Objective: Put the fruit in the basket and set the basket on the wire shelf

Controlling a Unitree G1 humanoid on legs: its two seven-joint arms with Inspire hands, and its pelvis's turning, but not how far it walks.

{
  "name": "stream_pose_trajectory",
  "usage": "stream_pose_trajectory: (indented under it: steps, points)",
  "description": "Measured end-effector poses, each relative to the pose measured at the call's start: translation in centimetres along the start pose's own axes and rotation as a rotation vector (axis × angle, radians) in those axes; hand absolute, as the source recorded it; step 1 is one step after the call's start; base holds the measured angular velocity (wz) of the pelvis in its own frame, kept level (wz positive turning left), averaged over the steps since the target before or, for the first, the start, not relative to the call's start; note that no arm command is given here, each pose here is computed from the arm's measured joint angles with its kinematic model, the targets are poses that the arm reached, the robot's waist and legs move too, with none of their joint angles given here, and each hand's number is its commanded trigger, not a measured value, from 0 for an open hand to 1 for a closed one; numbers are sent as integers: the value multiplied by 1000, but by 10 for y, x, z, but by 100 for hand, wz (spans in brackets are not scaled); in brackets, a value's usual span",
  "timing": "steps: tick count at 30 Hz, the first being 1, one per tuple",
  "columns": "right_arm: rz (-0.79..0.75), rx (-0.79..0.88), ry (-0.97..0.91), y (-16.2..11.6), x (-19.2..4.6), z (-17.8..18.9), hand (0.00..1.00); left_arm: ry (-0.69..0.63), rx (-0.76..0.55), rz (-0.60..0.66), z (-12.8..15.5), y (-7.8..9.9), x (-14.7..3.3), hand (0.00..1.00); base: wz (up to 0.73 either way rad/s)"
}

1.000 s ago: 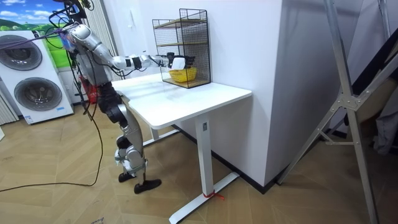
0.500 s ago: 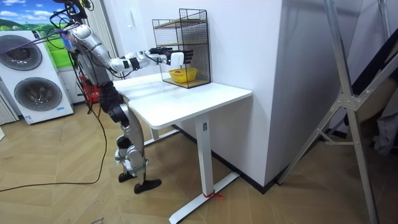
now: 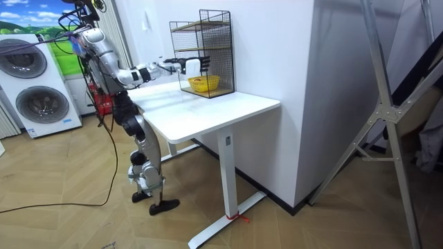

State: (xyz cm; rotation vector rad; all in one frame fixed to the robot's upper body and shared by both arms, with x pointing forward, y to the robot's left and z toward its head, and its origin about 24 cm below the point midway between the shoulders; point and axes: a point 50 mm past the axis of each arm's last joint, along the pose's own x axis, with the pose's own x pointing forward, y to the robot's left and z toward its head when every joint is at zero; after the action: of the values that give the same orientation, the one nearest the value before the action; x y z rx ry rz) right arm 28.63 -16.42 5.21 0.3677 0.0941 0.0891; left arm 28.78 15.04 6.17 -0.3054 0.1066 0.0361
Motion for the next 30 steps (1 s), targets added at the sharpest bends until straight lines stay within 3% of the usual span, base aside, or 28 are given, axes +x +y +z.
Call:
stream_pose_trajectory:
  steps: [7,13,18,30]
  points:
    - [-25,-12,67,-11,-19,-21,0,4,15,0,-10,4,-10,0,-2]
    - [12,-9,-38,-5,-27,-11,0,-36,-8,-40,-15,6,-30,0,1]
    - [6,-34,9,-5,-51,-31,0,39,20,-47,-38,18,-54,0,0]
    - [36,-90,46,-16,-89,-48,0,42,13,-73,-51,33,-83,0,-1]
